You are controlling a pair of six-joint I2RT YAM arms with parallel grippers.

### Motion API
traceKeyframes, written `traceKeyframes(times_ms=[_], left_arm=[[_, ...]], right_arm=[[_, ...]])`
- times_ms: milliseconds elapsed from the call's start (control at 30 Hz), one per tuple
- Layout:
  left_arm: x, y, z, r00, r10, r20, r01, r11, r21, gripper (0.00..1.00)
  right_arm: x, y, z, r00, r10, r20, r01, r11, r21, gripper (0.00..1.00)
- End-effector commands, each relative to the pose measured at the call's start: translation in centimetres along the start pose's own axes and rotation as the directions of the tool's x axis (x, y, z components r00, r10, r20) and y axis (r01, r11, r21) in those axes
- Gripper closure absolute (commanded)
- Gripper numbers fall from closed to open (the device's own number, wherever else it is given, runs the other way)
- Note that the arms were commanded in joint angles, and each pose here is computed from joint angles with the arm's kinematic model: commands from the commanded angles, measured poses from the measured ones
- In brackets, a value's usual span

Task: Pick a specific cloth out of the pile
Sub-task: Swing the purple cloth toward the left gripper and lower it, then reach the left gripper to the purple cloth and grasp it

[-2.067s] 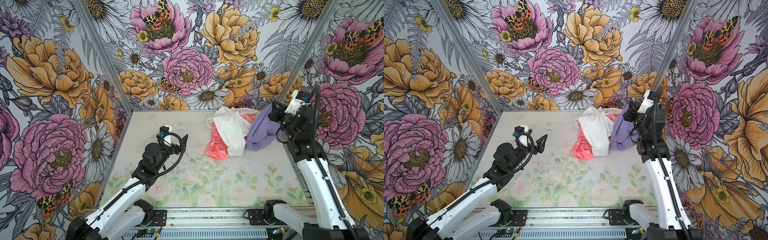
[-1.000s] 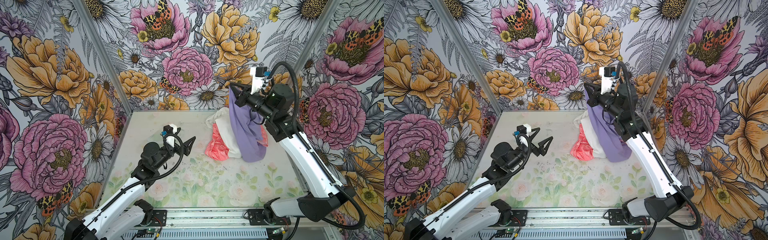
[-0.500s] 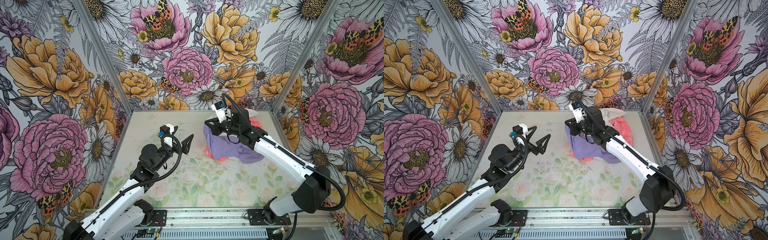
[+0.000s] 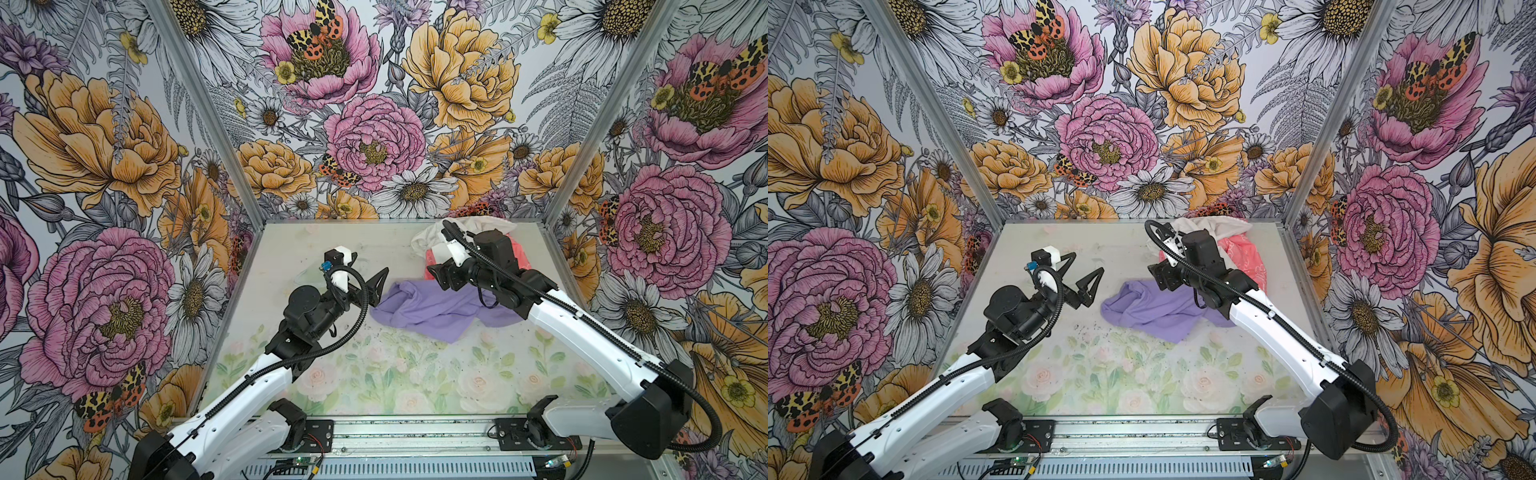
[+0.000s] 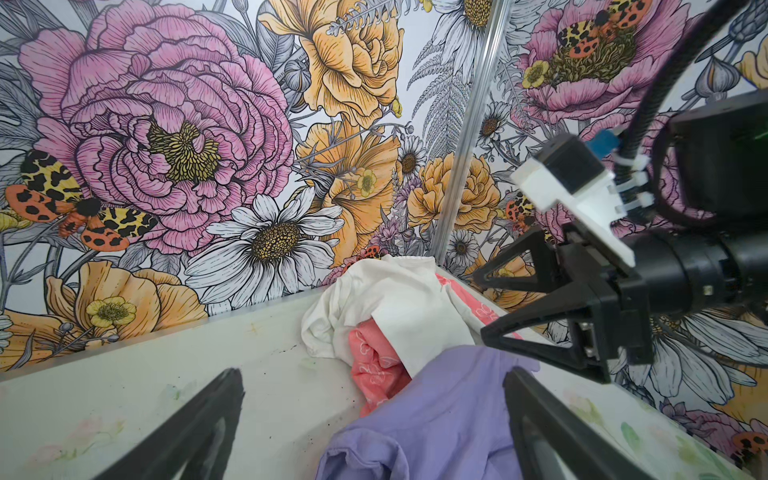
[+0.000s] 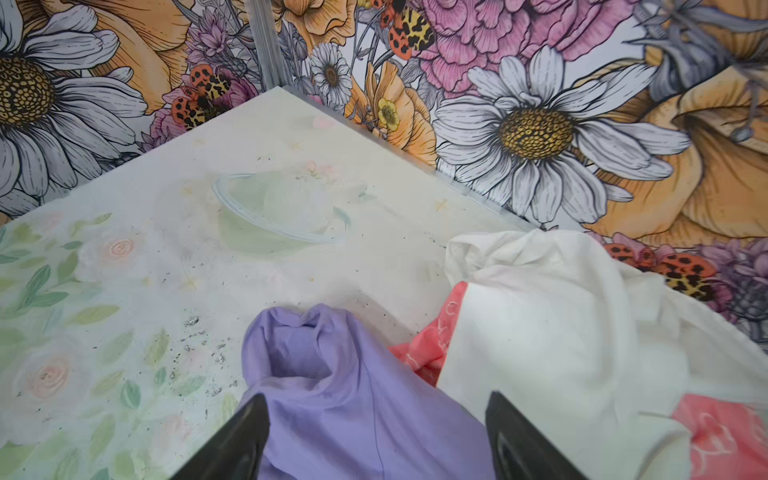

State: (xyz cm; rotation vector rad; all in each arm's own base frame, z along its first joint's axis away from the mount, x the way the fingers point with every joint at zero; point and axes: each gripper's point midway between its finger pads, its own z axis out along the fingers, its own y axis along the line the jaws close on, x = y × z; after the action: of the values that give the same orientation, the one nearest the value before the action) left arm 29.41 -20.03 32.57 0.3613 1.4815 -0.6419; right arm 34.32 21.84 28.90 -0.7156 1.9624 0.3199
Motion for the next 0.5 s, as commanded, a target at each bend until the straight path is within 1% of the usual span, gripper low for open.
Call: traceKeyframes(times_ms=[0, 100, 200, 333, 400, 467], left_arm=[[0.4, -1.0, 1.0, 0.999, 0.007, -0.043, -0.006, 0.999, 0.035, 0.01], [1.8, -2.6, 2.2, 0.991, 0.054, -0.12, -0.044, 0.995, 0.085, 0.01], [4.1, -4.3, 3.6, 0.967, 0.118, -0.227, -0.088, 0.986, 0.139, 0.01], [7.7, -7.2, 5.3, 0.903, 0.235, -0.359, -0.159, 0.96, 0.23, 0.04], [9.4, -8.5, 6.1, 0.862, 0.298, -0.41, -0.197, 0.943, 0.27, 0.07], [11.4, -9.8, 6.8, 0.812, 0.366, -0.455, -0.243, 0.921, 0.306, 0.1]], right_arm=[[-1.0, -2.4, -2.1, 0.999, -0.018, 0.043, 0.013, 0.994, 0.111, 0.15], [-1.2, -3.7, -3.2, 0.997, 0.025, 0.067, -0.035, 0.988, 0.148, 0.14], [-1.2, -5.5, -4.2, 0.992, 0.09, 0.093, -0.107, 0.974, 0.198, 0.13], [-0.8, -8.2, -5.6, 0.979, 0.161, 0.124, -0.19, 0.94, 0.284, 0.12], [-0.4, -9.5, -6.4, 0.971, 0.195, 0.141, -0.232, 0.917, 0.325, 0.12], [0.1, -10.7, -7.2, 0.958, 0.236, 0.162, -0.279, 0.893, 0.353, 0.12]])
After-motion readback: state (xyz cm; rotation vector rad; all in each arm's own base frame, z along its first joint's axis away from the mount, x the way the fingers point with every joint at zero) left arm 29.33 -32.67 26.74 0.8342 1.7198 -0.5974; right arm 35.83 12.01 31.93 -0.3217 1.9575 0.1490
